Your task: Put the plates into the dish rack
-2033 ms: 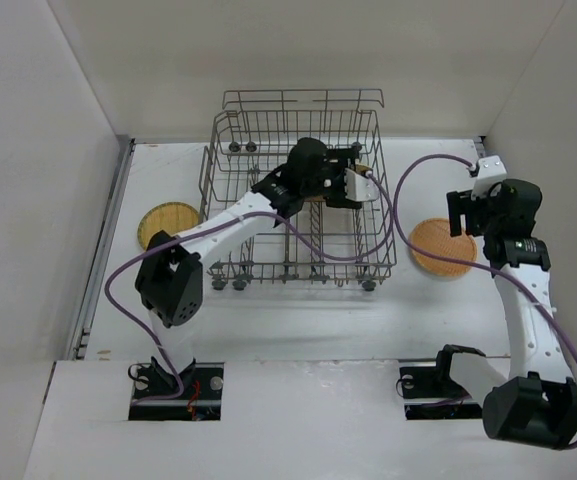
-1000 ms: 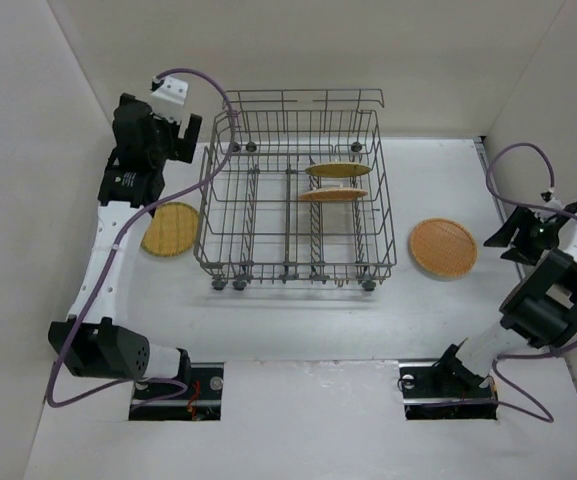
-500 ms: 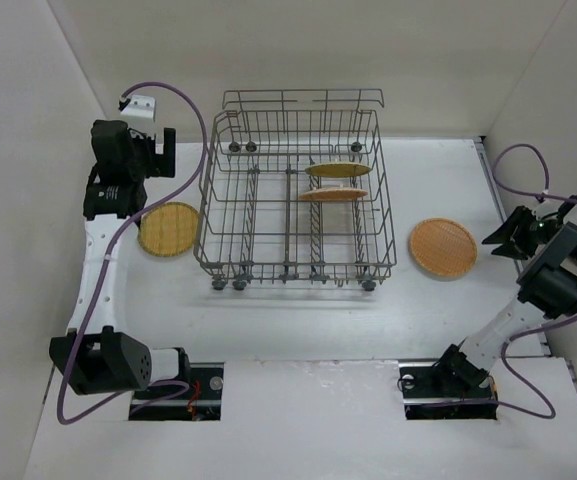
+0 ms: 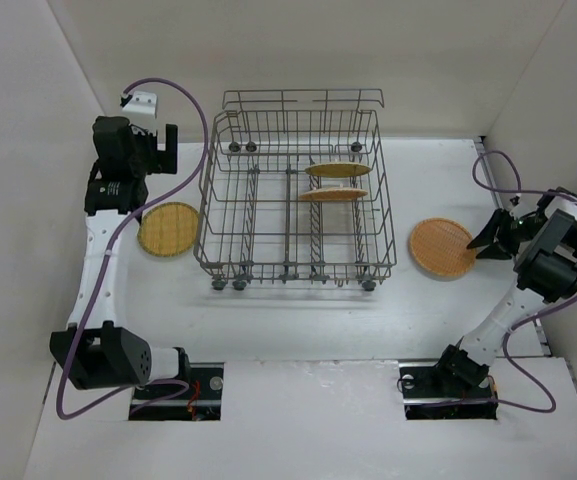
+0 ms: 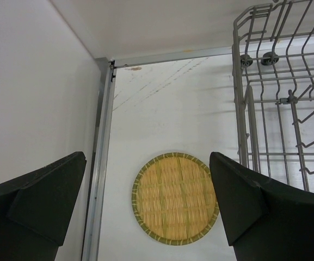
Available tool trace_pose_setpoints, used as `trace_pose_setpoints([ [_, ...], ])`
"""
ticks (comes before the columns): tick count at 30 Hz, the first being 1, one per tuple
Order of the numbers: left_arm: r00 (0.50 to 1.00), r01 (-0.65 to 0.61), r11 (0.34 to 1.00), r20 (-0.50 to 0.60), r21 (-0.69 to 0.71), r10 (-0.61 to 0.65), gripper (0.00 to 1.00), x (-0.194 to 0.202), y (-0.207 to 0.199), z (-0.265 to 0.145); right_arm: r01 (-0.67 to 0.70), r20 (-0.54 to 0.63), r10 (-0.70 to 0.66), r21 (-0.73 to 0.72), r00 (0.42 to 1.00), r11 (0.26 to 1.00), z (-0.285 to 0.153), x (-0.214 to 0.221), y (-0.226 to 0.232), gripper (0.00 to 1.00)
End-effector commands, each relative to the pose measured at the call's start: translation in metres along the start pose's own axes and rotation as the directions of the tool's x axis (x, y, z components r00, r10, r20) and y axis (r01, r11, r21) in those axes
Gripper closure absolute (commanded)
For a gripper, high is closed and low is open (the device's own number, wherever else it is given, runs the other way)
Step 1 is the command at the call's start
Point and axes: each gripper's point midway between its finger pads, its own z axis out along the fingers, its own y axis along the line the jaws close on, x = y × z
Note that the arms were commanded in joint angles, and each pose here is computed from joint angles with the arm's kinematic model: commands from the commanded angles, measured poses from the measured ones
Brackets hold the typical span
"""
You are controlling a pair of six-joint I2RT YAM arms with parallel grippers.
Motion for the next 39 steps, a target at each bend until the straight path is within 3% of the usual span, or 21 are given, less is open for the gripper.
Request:
trace_pose_setpoints([
  [1,0.996,0.018,1.000,0.091,-0.003,-0.017,0.00,-0.032,0.000,-0.002,-0.028,0.010,0.028,0.026,1.000,0.999,-0.007,-0.011,-0.005,0.50],
  [15,0.994,0.015,1.000,0.107,0.009,-0.016,0.00,-0.039,-0.003,0.006,-0.028,-0.020,0.030,0.123,0.999,0.992,0.004,-0.015,-0.013,0.48],
  [25,0.995,0.009,1.000,0.099,0.012,-0.010,0.00,-0.037,-0.004,0.005,-0.013,-0.044,0.018,0.104,0.999,0.994,0.033,-0.016,0.007,0.51],
  [29,0.996,0.005,1.000,0.092,0.015,-0.006,0.01,-0.036,-0.004,0.005,-0.027,-0.042,0.030,0.085,0.999,0.996,0.036,-0.021,0.012,0.67],
  [31,0.996,0.005,1.000,0.090,0.014,-0.006,0.01,-0.037,-0.004,0.007,-0.036,-0.044,0.040,0.082,0.998,0.996,0.037,-0.021,0.012,0.88],
  [33,0.996,0.005,1.000,0.087,0.013,-0.006,0.01,-0.036,-0.004,0.008,-0.039,-0.046,0.043,0.079,0.998,0.996,0.038,-0.021,0.013,1.00],
  [39,0.996,-0.005,0.999,0.088,0.033,0.002,0.01,-0.038,-0.015,0.012,0.004,-0.007,-0.004,0.084,1.000,0.996,0.026,-0.021,0.019,1.00],
])
